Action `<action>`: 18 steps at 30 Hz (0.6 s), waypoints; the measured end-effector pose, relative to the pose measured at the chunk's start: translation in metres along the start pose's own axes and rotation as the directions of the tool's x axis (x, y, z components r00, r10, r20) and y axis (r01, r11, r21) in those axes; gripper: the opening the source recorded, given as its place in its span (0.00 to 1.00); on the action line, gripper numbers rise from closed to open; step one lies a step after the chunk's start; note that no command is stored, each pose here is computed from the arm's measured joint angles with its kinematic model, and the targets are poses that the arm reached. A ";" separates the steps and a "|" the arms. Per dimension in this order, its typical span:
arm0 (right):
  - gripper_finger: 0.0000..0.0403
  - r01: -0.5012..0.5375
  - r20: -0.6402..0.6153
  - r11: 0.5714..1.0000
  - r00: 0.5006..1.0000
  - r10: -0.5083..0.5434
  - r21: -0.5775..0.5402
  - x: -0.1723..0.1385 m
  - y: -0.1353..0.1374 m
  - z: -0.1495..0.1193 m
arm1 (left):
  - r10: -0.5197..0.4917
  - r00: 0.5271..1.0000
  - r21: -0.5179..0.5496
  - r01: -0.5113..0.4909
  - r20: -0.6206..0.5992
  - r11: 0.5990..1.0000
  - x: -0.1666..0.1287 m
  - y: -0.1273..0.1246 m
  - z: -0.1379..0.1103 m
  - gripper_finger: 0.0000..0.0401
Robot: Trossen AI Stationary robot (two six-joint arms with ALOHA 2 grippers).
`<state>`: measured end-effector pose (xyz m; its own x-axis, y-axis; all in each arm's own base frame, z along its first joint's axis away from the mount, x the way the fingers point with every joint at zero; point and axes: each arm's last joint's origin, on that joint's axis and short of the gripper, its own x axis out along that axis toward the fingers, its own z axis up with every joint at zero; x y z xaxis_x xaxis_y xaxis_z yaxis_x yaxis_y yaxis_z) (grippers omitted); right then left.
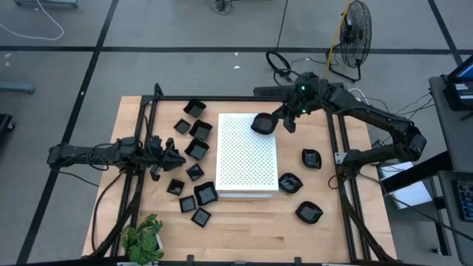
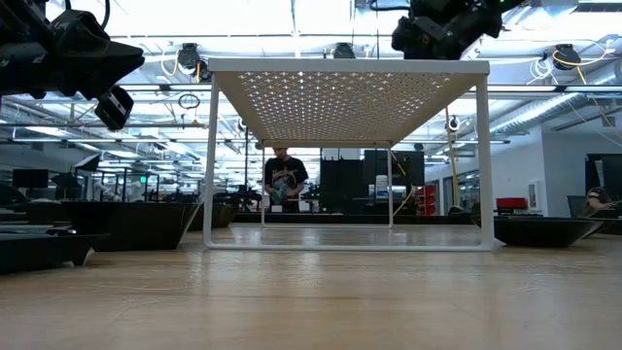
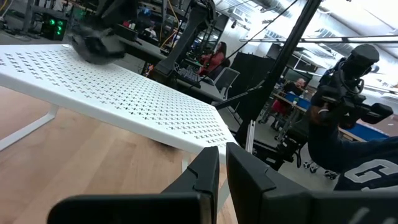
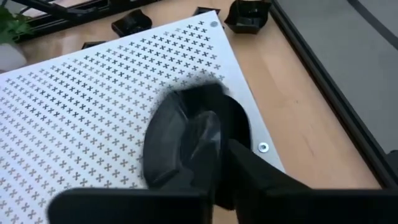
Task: Pick & Place Mini shaped plates
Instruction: Stack the black leaf shaped plate on top of the other black leaf shaped plate on the shelf, then stack the black leaf shaped plate on top of the other black leaf shaped plates on the shelf
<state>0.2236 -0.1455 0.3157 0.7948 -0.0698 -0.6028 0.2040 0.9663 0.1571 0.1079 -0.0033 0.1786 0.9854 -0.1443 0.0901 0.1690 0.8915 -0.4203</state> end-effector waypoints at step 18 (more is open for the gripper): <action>0.27 0.037 0.088 0.999 0.996 -0.033 -0.038 -0.009 0.003 0.008 | 0.000 1.000 0.000 0.000 0.000 1.000 0.000 0.000 0.000 0.08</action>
<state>0.2212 -0.1441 0.3279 0.8348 -0.1233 -0.5365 0.2109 0.9719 0.1048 0.1080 -0.0033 0.1786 0.9854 -0.1442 0.0902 0.1689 0.8915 -0.4204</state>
